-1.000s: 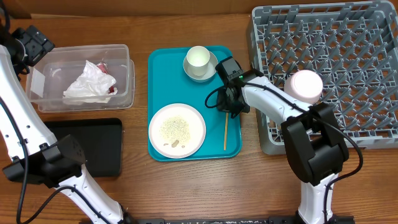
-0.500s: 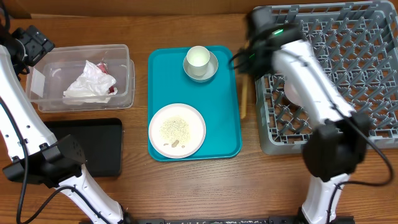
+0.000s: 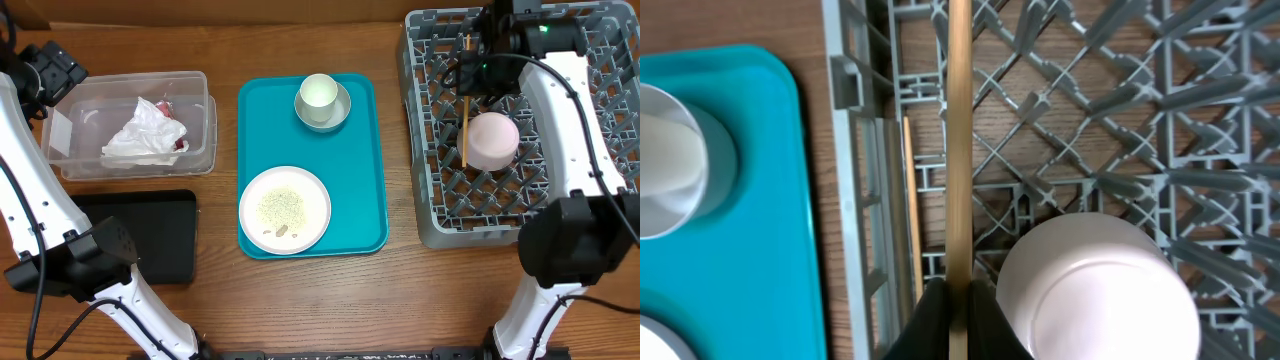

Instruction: Sort waste into correct bins and load items into the dishwasher

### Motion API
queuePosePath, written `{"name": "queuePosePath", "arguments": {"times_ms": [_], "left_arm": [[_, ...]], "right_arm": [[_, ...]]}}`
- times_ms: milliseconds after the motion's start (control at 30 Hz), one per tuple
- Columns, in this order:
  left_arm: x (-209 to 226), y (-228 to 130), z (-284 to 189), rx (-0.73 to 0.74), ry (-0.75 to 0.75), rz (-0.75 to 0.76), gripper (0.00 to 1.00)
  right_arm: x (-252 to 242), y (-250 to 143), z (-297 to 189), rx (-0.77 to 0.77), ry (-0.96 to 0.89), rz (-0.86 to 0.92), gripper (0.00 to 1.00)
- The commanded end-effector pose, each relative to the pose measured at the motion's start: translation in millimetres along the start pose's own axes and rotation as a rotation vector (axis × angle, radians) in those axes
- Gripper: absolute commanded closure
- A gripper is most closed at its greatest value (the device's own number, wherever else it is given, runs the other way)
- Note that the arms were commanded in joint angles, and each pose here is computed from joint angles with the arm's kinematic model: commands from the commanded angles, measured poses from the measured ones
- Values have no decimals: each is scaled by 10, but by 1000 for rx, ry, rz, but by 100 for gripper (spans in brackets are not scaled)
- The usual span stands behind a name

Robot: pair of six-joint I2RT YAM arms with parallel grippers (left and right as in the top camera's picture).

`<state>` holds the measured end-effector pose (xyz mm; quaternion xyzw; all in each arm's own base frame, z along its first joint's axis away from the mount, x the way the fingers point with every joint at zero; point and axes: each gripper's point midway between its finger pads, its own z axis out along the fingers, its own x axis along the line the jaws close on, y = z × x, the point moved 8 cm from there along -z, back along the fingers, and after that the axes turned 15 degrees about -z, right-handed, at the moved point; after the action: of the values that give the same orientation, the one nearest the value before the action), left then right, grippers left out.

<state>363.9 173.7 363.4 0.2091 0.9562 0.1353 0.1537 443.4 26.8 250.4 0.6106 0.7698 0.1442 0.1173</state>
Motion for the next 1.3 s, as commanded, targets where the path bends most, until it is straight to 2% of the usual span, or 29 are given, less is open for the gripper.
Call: {"name": "queuePosePath", "arguments": {"times_ms": [0,200,267,333,367,400,433,600,700,733,800,833,867,933,1033,1133,1267], "left_arm": [[0,1,21,1,8,20,0],[0,1,21,1,8,20,0],[0,1,21,1,9,20,0],[0,1,21,1,9,20,0],[0,1,21,1,8,20,0],[0,1,21,1,8,20,0],[0,1,21,1,8,20,0],[0,1,21,1,8,20,0],[0,1,21,1,8,20,0],[0,1,21,1,9,20,0],[0,1,21,1,8,20,0],[0,1,21,1,8,20,0],[0,1,21,1,8,20,0],[0,1,21,1,8,20,0],[0,1,21,1,8,20,0],[0,1,21,1,8,20,0],[0,1,21,1,8,20,0]], "right_arm": [[12,-7,208,36,24,-28,96],[113,-5,345,50,111,-30,93],[139,-4,347,51,120,-34,80],[177,-11,345,56,136,-38,73],[191,-15,345,60,139,-38,66],[206,-22,345,65,140,-34,53],[236,-32,344,73,150,-37,47],[384,-48,237,96,179,-30,41],[480,6,50,69,198,3,32],[538,40,-32,45,241,9,26],[721,131,-255,-22,431,23,5],[813,175,-377,-60,546,14,0],[906,231,-515,-110,670,-3,0],[994,338,-650,-195,803,-32,0],[1140,472,-716,-252,868,-28,0],[1369,500,-627,-239,730,-26,0],[1793,453,-455,-224,404,-57,0]]}}
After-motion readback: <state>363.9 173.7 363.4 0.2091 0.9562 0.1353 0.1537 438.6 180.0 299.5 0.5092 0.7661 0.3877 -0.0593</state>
